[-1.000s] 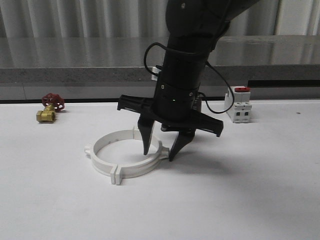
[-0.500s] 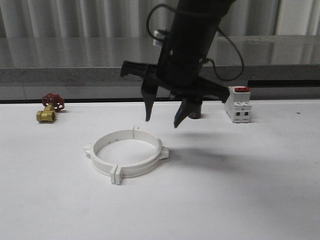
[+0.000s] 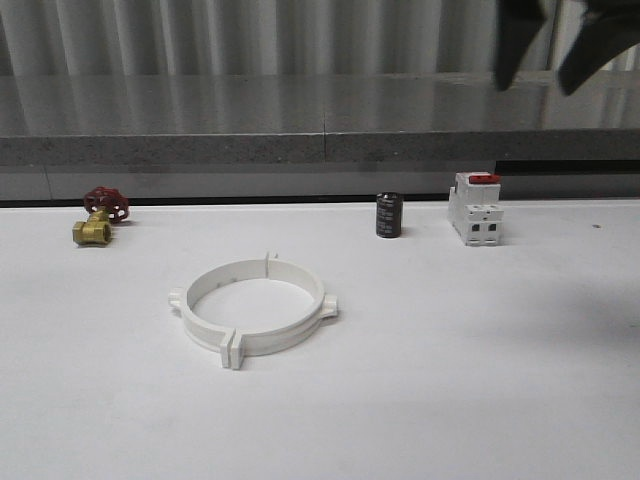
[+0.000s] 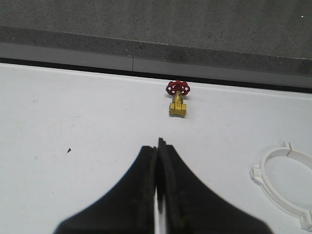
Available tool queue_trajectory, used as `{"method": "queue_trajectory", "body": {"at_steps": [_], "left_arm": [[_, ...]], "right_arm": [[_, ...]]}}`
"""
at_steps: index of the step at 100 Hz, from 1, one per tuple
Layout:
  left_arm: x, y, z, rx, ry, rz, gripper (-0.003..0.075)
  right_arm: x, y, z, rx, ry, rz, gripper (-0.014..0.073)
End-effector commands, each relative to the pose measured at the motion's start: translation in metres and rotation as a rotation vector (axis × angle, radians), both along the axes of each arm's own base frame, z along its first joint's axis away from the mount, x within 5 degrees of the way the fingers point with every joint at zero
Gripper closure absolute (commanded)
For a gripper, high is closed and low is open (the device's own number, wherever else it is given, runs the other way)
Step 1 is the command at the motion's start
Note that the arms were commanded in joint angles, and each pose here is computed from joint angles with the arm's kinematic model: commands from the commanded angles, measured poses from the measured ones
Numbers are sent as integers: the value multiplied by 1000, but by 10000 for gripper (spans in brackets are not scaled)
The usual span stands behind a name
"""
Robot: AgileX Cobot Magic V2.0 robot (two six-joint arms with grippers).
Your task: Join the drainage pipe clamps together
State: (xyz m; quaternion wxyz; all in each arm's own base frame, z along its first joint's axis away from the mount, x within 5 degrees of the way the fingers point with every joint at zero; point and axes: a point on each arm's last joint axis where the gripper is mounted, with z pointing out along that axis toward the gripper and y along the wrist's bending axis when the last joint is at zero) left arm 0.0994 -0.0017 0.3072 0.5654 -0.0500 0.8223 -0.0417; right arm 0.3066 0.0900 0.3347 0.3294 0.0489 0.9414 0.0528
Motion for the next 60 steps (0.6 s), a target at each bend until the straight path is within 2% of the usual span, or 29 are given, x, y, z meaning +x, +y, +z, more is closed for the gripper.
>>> {"method": "queue_trajectory", "body": {"at_steps": [1,15,32,39,51,60], "left_arm": [[2,0,15,-7,-100,0,741],[2,0,15,-7,-100,0,741],[2,0,15,-7,-100,0,741],[2,0,15,-7,-100,0,741],[2,0,15,-7,-100,0,741],[2,0,15,-7,-100,0,741]], "right_arm": [[-31,-31,36,-8,-142,-36,245],[-76,-62,44,-27,-190,-96,333],[-127,-82,37,-83,-212,-111,408],[-145,-86,32,-100,-227,-112,484],[-167,-89,21,-103,-245,-114,671],[-179,-91,17,-106,-264,-115,657]]}}
